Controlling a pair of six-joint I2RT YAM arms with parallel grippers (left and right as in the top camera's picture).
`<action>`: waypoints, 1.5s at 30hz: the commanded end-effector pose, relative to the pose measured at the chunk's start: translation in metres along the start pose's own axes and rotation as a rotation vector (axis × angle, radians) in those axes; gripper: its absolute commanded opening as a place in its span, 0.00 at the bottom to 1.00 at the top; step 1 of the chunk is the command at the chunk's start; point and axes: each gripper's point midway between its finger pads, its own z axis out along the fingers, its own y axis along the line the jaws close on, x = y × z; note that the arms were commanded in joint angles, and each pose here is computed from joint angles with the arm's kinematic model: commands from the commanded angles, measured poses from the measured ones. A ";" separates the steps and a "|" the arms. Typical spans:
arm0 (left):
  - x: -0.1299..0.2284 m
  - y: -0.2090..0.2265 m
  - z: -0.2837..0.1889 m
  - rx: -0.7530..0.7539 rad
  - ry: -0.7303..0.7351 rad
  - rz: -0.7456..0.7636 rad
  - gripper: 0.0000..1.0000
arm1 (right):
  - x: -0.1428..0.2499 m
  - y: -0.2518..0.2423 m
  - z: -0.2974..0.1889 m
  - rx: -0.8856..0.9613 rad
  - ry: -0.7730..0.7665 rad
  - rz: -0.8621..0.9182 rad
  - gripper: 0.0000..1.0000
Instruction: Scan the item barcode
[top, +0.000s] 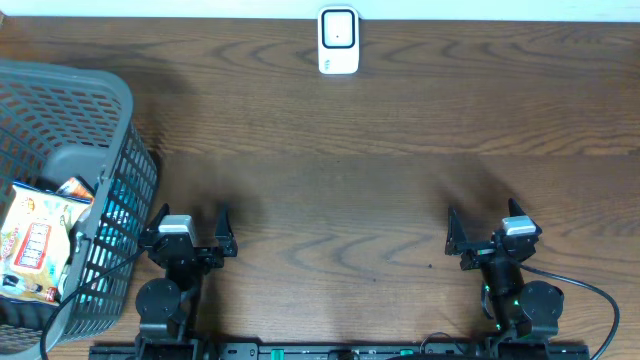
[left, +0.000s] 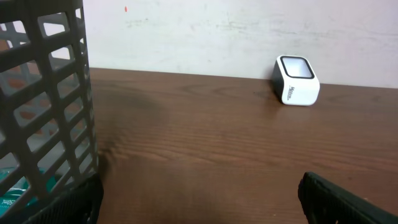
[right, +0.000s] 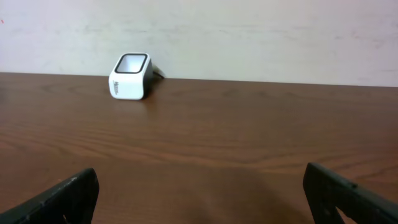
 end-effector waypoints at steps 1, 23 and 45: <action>0.019 0.003 0.003 -0.011 0.048 0.010 0.99 | 0.002 0.001 0.000 -0.001 0.009 -0.011 0.99; 0.018 0.009 0.003 -0.043 0.046 0.010 0.99 | 0.002 0.001 0.000 -0.001 0.009 -0.010 0.99; -0.019 -0.064 -0.017 0.376 0.022 -0.193 0.99 | 0.002 0.001 0.000 -0.001 0.009 -0.011 0.99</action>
